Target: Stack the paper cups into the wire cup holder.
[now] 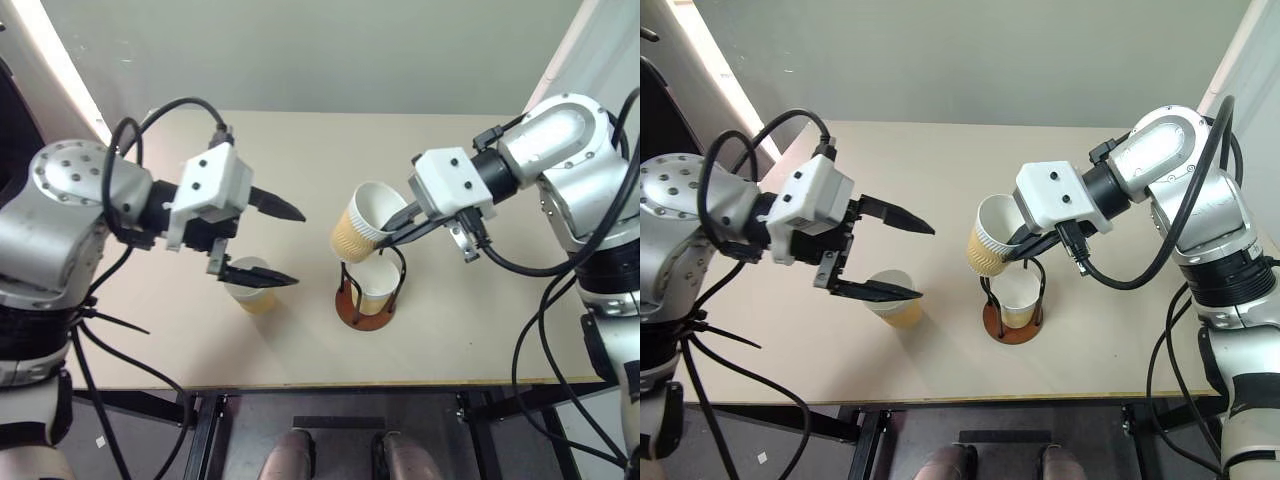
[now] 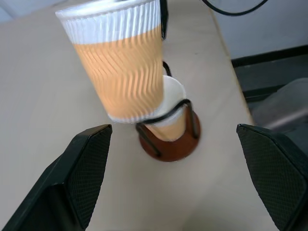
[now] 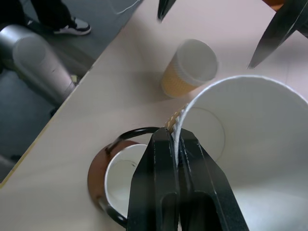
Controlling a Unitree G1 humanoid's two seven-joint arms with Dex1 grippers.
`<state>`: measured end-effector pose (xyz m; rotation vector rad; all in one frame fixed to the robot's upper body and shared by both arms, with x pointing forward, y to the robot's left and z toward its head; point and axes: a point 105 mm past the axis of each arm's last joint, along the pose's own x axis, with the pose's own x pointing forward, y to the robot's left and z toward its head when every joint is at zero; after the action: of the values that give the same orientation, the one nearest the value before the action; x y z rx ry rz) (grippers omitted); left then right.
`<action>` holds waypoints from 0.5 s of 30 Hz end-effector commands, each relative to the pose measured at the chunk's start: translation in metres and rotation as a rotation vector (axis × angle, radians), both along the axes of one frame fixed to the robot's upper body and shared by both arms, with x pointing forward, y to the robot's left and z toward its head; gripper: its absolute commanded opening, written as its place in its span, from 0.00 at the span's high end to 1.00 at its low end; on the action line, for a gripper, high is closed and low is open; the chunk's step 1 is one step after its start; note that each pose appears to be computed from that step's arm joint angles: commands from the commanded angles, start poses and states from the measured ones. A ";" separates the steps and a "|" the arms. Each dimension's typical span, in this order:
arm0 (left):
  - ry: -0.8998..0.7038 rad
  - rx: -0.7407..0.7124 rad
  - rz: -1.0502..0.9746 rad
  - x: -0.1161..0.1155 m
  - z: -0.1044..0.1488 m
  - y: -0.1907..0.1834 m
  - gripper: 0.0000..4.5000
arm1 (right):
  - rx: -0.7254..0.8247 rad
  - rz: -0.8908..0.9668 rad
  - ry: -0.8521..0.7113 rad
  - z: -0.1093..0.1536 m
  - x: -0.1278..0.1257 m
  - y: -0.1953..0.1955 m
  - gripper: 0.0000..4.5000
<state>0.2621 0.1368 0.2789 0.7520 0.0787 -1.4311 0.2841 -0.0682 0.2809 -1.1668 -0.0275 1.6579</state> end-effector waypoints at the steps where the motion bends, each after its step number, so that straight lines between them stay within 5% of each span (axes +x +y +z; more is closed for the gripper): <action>1: -0.008 -0.023 -0.001 -0.011 0.010 0.008 0.00 | -0.022 0.013 -0.044 0.005 -0.003 -0.002 1.00; 15: 0.003 -0.011 0.118 -0.006 0.002 0.022 0.00 | -0.136 -0.032 -0.043 -0.016 0.010 -0.020 1.00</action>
<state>0.2585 0.1563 0.2730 0.6914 0.1429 -1.3521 0.2959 -0.0870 0.2629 -1.2654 0.0845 1.6279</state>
